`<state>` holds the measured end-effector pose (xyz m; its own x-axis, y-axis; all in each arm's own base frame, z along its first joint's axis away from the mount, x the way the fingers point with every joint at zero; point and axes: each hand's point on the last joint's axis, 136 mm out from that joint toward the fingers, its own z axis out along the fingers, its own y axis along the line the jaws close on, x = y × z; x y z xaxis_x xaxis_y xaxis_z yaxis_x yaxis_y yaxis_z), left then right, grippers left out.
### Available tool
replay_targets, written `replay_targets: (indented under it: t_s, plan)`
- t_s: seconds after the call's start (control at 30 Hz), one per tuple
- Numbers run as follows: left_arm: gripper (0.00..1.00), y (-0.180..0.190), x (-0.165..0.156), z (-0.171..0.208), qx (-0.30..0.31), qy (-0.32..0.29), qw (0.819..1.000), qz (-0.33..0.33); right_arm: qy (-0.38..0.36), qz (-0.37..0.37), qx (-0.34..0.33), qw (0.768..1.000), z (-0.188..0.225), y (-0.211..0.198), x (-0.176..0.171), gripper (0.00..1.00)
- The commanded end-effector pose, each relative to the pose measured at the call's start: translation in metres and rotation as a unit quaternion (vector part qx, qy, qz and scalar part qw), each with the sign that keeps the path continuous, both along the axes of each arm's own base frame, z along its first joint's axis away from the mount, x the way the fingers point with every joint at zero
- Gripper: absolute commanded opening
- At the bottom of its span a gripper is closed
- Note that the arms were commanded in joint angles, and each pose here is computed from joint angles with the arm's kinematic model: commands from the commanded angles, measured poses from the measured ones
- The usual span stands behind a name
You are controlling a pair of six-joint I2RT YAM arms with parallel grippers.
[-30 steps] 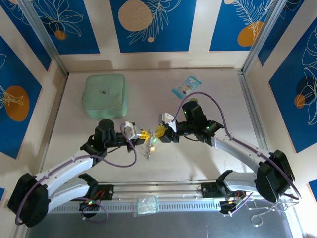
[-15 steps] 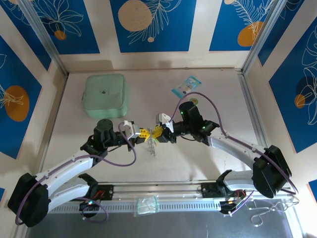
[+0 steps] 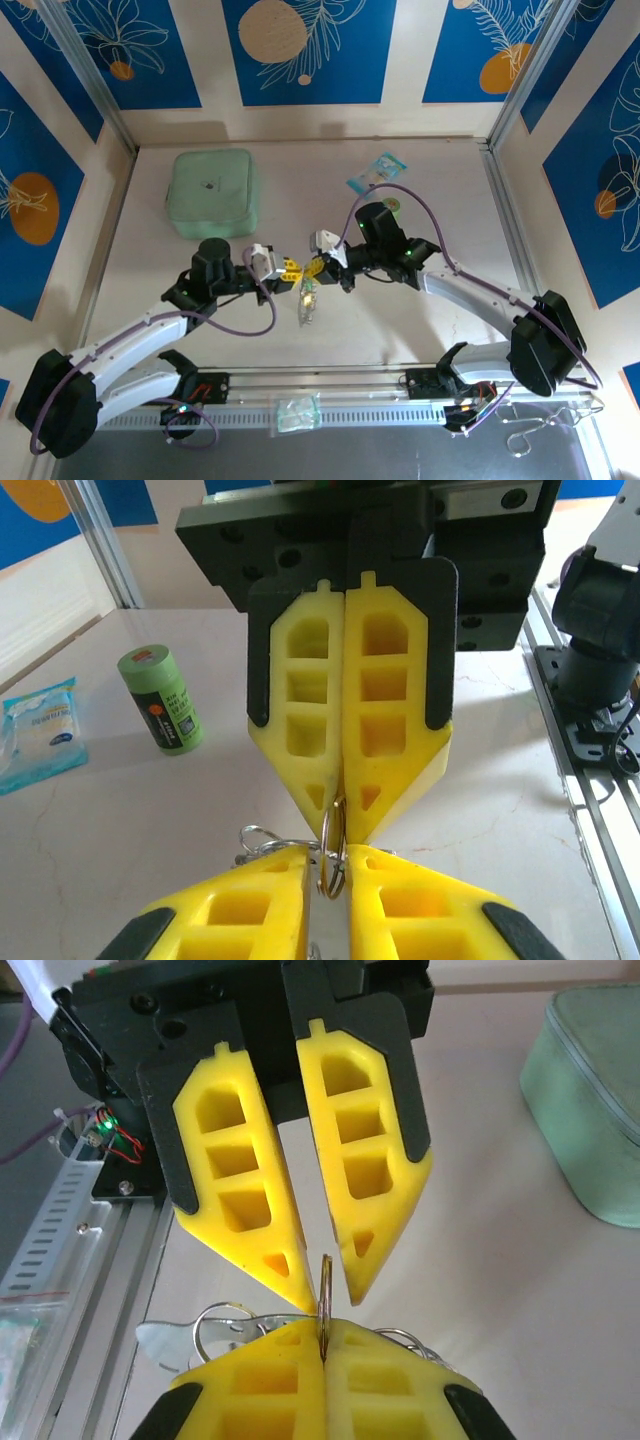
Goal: Put the keys on the keyring
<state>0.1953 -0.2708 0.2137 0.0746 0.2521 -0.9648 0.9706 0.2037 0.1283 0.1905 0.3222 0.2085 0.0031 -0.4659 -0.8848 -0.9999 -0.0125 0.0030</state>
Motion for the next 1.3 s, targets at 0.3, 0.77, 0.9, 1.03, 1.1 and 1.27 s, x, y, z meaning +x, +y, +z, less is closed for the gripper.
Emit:
replay_targets:
  t_s: [0.3,0.77,0.9,1.03,1.1,1.27]
  plan:
    - [0.00,-0.005,-0.005,0.016,0.043,-0.031,0.998,-0.044,-0.056,0.036,-0.072,0.995,0.009,0.005,-0.008,0.00]
    - [0.00,-0.005,-0.002,0.020,-0.052,-0.009,0.999,-0.004,0.028,-0.046,0.059,0.997,0.014,-0.014,0.002,0.33]
    - [0.00,-0.004,-0.003,0.020,-0.053,-0.011,0.999,-0.005,0.039,-0.050,0.059,0.996,0.013,-0.011,0.005,0.33]
    - [0.00,-0.004,-0.004,0.019,-0.054,-0.009,0.998,-0.007,0.023,-0.049,0.055,0.997,0.010,-0.010,0.005,0.33]
    - [0.00,-0.005,-0.003,0.019,-0.056,-0.005,0.998,-0.006,-0.002,-0.056,0.051,0.997,0.010,-0.012,0.006,0.33]
    - [0.00,-0.002,0.003,0.020,-0.059,-0.022,0.998,0.015,0.062,-0.088,0.075,0.991,0.026,-0.021,0.013,0.32]
